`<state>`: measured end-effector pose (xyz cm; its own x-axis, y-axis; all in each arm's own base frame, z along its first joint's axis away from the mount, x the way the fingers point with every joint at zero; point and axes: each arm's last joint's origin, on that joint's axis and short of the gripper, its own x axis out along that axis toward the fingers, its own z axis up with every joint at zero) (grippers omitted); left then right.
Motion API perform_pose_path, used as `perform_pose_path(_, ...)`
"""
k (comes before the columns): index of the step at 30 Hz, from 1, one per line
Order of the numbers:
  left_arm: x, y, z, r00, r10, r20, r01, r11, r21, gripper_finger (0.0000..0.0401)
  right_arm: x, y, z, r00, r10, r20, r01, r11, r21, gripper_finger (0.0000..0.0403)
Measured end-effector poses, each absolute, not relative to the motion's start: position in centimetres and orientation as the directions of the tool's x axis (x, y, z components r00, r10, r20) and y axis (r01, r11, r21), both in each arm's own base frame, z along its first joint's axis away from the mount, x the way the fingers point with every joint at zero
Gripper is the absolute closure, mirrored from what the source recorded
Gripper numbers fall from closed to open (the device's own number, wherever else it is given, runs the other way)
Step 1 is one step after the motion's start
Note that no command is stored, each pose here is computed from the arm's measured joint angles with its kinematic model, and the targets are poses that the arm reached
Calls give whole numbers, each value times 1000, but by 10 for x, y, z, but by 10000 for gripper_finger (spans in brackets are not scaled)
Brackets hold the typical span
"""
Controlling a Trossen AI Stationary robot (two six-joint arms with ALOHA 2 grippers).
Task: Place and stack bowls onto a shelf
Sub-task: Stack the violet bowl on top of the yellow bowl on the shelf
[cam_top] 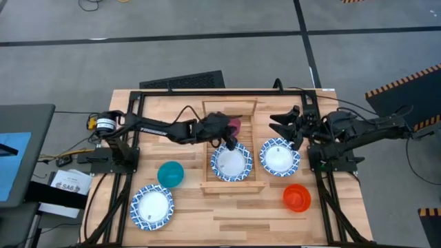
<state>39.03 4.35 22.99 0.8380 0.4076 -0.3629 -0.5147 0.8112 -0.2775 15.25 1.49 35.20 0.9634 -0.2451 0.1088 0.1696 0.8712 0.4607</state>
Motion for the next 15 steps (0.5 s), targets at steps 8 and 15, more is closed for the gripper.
perform_pose_path(8, 389, 43, 230, 791, 504, -347, -597, 759, -258, 401, 153, 15, 352, 962, -247, 112, 178, 887, 427, 155)
perform_pose_path(15, 402, 36, 200, 763, 514, -393, -634, 714, -297, 401, 153, 13, 352, 959, -260, 114, 189, 886, 424, 155)
